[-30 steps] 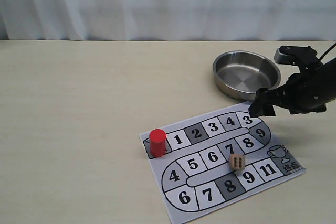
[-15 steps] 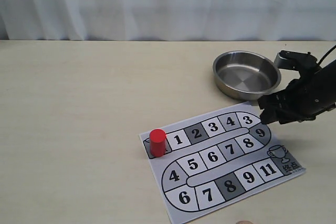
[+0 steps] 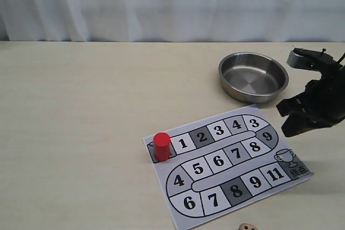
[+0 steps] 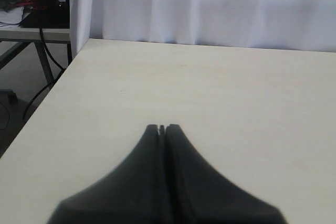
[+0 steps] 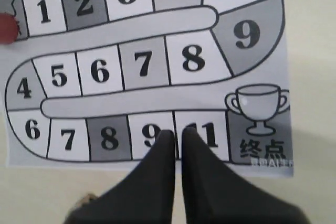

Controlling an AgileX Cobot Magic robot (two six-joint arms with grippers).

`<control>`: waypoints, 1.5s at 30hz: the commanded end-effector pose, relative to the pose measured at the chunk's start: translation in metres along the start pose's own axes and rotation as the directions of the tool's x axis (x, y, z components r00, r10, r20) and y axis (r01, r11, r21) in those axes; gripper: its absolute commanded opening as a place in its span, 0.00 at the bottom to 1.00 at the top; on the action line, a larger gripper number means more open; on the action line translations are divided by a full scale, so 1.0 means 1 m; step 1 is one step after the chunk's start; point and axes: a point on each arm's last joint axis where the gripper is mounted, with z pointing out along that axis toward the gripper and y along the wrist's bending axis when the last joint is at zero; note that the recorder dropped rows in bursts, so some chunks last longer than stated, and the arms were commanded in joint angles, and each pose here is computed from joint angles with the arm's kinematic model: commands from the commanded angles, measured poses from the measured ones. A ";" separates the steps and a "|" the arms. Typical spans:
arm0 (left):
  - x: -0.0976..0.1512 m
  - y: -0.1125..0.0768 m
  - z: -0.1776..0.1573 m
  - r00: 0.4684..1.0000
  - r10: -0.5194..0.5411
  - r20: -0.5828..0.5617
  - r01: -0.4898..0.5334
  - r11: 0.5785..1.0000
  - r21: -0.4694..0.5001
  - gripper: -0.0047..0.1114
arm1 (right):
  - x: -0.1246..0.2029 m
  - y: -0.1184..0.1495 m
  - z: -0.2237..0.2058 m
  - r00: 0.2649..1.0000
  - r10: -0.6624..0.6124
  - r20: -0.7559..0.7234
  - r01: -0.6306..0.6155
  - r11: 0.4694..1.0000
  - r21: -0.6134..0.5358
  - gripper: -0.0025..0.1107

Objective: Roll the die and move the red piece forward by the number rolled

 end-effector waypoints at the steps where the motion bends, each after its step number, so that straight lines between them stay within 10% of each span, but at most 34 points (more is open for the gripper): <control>1: -0.003 0.000 -0.001 1.000 0.002 0.019 -0.002 1.000 0.007 0.04 | 0.017 0.005 -0.017 0.989 -0.107 -0.100 0.108 0.994 0.005 0.06; 7: -0.003 0.000 -0.001 1.000 0.002 0.019 -0.002 1.000 0.007 0.04 | 0.032 0.017 -0.026 0.953 -0.291 -0.082 0.291 0.957 -0.013 0.06; 16: -0.003 0.000 -0.001 1.000 0.002 0.019 -0.002 1.000 0.007 0.04 | 0.060 0.065 -0.006 0.712 -0.670 -0.211 0.677 0.735 -0.049 0.06; 25: -0.003 0.000 -0.001 1.000 0.002 0.019 -0.002 1.000 0.007 0.04 | 0.084 0.072 0.020 0.769 -0.595 -0.235 0.596 0.800 -0.074 0.06; 36: -0.003 0.000 -0.001 1.000 0.002 0.019 -0.002 1.000 0.007 0.04 | 0.105 0.064 0.045 0.679 -0.712 -0.178 0.713 0.697 -0.071 0.06; 45: -0.003 0.000 -0.001 1.000 0.002 0.019 -0.002 1.000 0.007 0.04 | 0.105 0.070 0.050 0.744 -0.657 -0.119 0.647 0.754 -0.113 0.06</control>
